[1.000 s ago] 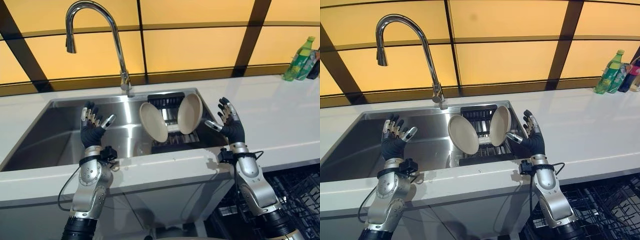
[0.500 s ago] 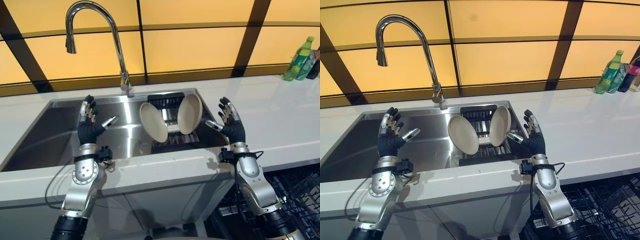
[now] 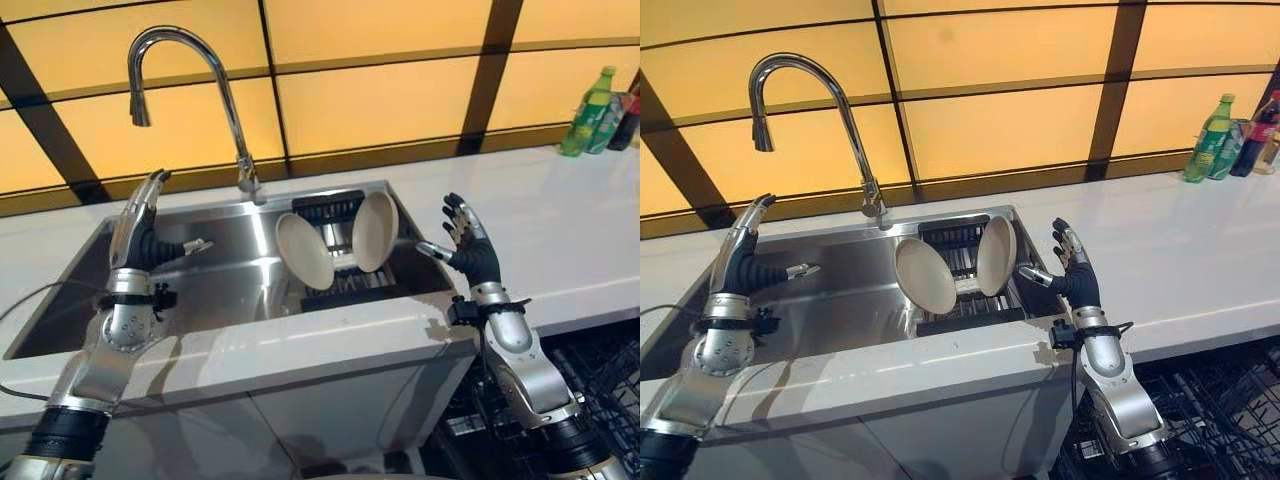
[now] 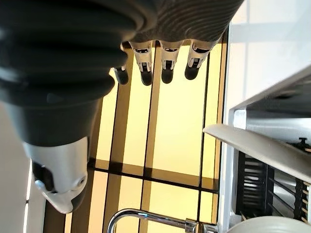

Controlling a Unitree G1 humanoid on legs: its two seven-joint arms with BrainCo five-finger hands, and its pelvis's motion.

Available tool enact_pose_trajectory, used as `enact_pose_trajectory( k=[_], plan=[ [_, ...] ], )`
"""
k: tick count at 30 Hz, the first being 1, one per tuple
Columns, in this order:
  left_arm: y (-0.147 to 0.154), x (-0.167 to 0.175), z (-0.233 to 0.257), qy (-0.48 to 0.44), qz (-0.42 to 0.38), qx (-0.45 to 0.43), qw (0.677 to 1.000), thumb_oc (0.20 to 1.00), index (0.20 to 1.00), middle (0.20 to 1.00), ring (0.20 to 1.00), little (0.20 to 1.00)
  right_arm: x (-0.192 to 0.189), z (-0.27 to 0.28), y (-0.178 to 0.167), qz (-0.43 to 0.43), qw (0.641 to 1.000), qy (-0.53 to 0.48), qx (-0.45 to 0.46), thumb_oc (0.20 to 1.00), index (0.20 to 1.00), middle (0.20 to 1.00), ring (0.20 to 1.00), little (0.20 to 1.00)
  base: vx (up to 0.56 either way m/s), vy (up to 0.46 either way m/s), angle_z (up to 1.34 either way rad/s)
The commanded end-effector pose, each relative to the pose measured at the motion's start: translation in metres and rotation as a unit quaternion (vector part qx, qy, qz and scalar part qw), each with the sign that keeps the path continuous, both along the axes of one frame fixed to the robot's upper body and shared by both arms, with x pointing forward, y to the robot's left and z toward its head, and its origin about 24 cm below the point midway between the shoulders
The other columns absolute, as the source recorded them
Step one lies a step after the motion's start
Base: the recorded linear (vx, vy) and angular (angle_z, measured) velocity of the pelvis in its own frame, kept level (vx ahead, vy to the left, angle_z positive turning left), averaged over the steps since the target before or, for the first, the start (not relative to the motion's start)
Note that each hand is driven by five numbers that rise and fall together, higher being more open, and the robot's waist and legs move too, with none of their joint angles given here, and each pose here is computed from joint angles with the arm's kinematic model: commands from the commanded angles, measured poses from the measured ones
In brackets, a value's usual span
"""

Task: Pick up plates and place into dishwasher.

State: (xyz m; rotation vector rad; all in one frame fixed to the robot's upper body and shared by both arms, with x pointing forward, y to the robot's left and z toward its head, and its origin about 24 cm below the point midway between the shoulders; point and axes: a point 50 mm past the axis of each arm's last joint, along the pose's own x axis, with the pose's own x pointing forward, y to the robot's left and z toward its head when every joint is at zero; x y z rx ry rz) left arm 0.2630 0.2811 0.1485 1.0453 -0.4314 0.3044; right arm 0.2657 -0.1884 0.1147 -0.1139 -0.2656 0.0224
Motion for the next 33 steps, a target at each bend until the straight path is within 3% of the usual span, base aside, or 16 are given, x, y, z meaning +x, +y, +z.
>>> enact_pose_trajectory(
  k=[1, 15, 33],
  plan=[
    [0.006, 0.014, 0.031, -0.051, 0.004, 0.088, 0.995, 1.000, 1.000, 1.000, 1.000, 1.000, 0.004, 0.025, -0.003, 0.009, 0.999, -0.052, 0.009, 1.000, 1.000, 1.000, 1.000, 1.000, 0.08, 0.042, -0.11],
    [0.000, 0.023, 0.022, -0.008, -0.019, 0.300, 0.954, 1.000, 1.000, 1.000, 1.000, 1.000, 0.005, 0.018, -0.011, 0.010, 1.000, -0.029, -0.002, 1.000, 1.000, 1.000, 1.000, 1.000, 0.07, 0.044, -0.04],
    [0.002, 0.018, -0.005, 0.016, 0.014, 0.298, 0.954, 1.000, 1.000, 1.000, 1.000, 1.000, -0.003, -0.001, -0.019, 0.003, 1.000, 0.010, -0.010, 1.000, 1.000, 1.000, 1.000, 1.000, 0.06, 0.050, -0.04]
  ],
)
